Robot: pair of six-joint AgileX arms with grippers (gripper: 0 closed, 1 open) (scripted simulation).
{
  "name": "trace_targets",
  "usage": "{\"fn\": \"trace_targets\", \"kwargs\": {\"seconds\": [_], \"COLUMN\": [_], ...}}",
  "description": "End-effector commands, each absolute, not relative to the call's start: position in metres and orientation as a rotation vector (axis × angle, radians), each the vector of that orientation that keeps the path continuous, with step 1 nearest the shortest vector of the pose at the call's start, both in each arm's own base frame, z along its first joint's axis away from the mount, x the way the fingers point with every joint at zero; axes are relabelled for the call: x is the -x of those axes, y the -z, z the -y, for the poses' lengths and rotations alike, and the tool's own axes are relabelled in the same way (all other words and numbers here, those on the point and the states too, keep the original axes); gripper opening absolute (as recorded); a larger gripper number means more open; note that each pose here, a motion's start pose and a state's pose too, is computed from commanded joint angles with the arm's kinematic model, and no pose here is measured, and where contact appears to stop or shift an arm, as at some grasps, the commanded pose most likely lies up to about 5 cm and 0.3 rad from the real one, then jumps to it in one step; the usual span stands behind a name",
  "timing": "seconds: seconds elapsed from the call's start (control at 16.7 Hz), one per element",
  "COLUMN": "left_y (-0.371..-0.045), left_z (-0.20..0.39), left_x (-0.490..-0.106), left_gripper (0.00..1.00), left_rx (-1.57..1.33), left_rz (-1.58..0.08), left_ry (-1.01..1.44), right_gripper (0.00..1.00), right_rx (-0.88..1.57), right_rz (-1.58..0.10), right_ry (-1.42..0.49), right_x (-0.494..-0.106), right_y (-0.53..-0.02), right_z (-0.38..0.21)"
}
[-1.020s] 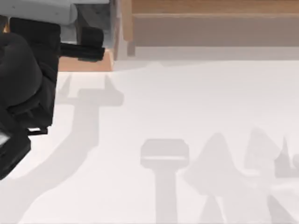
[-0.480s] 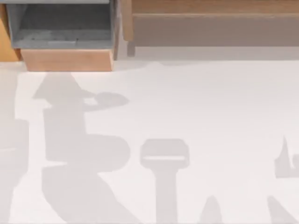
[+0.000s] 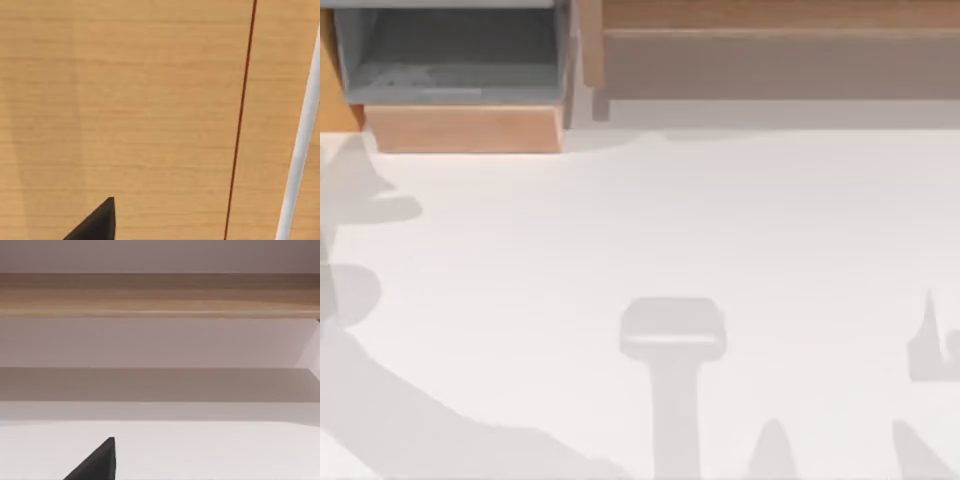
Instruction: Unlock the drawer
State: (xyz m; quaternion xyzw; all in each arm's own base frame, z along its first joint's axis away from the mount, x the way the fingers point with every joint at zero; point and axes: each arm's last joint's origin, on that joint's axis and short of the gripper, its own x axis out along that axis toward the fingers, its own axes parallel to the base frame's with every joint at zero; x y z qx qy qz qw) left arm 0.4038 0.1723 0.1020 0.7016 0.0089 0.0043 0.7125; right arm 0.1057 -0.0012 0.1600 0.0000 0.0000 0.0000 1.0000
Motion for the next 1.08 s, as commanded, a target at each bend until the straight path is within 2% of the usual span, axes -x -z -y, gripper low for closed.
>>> {"fn": "trace_targets", "kwargs": {"seconds": [0.48,0.84,1.08], "left_y": [-0.095,-0.095,-0.095], "left_z": [-0.171,-0.171,-0.171], "left_x": [-0.407,-0.431,-0.433], "left_gripper": [1.00,1.00,1.00], "left_rx": [-1.569,-1.571,-1.571], "left_rz": [0.012,0.016,0.016], "left_ry": [0.016,0.016,0.016], "right_gripper": [1.00,1.00,1.00], "right_rx": [0.000,0.000,0.000], "right_rz": [0.000,0.000,0.000], "right_ry": [0.000,0.000,0.000], "right_x": [-0.106,-0.106,-0.106], "right_y": [-0.160,-0.160,-0.160], "right_z": [0.001,0.001,0.001]}}
